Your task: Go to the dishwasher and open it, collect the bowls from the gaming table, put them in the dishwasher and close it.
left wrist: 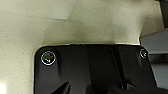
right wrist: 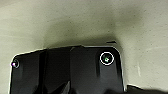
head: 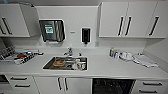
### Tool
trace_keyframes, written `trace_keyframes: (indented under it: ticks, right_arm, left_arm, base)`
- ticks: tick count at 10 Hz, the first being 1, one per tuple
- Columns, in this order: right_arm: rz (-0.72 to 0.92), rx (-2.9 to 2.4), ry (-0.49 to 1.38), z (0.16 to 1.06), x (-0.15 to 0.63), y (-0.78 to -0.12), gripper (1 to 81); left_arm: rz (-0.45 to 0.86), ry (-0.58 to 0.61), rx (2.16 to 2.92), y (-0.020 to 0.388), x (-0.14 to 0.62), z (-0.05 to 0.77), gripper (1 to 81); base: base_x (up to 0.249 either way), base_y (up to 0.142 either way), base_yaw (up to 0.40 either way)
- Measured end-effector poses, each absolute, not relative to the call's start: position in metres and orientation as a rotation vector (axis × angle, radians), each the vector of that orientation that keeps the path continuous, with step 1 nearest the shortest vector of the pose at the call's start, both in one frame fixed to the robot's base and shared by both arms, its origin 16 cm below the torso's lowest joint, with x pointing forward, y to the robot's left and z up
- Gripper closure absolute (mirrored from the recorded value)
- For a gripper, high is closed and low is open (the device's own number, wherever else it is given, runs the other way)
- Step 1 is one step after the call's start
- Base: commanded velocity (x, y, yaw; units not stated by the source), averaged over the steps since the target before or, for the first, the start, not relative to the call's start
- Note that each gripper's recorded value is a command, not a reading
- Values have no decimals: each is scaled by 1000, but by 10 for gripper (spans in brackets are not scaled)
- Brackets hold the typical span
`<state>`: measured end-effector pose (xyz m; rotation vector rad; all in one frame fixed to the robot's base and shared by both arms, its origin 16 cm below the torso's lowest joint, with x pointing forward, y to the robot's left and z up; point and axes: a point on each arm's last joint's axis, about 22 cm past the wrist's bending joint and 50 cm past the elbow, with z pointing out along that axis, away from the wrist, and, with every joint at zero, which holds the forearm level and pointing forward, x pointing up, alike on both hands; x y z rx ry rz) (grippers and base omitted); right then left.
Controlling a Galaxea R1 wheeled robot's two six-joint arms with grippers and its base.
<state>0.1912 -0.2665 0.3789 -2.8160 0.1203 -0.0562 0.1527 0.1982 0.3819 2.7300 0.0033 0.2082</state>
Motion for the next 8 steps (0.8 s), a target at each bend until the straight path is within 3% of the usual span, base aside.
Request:
trace_keyframes:
  ticks: [8]
  right_arm:
    - [26, -2822, 126, 407, 127, -267, 10]
  left_arm:
    - [119, 22, 2753, 206, 87, 411, 10]
  base:
    - [0, 0, 0]
